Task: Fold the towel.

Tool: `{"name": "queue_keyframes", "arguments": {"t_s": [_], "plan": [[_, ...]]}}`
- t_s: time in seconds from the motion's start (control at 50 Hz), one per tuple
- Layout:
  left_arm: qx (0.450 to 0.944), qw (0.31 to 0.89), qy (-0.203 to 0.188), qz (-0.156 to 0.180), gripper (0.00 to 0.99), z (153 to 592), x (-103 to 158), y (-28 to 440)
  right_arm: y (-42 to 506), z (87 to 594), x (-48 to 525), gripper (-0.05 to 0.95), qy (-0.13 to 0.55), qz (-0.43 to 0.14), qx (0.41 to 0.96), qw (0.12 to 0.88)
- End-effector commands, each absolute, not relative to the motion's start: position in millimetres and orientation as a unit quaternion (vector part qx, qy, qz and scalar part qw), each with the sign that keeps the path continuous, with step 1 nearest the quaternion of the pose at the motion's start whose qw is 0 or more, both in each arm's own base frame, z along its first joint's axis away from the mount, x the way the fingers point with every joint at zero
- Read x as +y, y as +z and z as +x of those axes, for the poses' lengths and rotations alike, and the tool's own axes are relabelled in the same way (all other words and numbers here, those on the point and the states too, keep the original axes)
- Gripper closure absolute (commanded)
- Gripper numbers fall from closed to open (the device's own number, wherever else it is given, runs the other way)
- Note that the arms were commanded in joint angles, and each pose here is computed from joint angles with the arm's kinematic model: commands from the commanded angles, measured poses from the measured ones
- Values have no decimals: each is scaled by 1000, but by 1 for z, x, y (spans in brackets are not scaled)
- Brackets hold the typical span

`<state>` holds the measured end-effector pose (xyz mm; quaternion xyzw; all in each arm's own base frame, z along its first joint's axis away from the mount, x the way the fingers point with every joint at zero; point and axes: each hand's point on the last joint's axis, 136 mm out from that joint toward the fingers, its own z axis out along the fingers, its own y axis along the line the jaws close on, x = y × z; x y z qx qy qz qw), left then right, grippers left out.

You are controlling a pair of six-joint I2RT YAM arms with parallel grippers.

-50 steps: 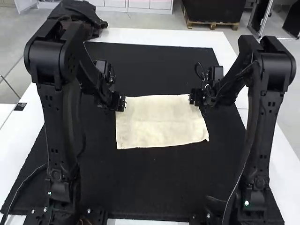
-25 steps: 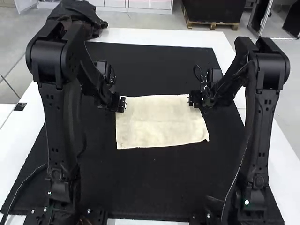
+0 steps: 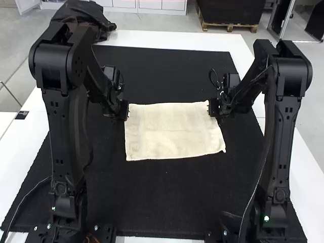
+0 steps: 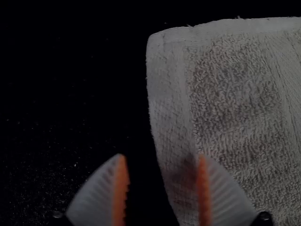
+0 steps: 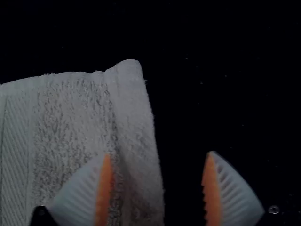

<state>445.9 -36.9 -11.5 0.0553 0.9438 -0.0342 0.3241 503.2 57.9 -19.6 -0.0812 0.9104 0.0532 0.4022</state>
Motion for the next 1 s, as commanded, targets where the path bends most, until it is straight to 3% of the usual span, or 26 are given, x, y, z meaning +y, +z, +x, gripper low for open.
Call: {"name": "queue_keyframes", "arguments": {"t_s": [0.0,0.4,0.6,0.98], "plan": [[948,314,-13,54,969,444,-30,-21,-39,493,73,923,66,-100,918,377],[935,349,-18,53,969,451,-30,-9,-37,492,69,923,69,-101,917,379],[921,385,-21,57,969,464,-34,20,-5,502,65,925,68,-94,905,410],[917,393,-27,56,969,466,-34,41,53,510,49,925,71,-72,881,462]]}}
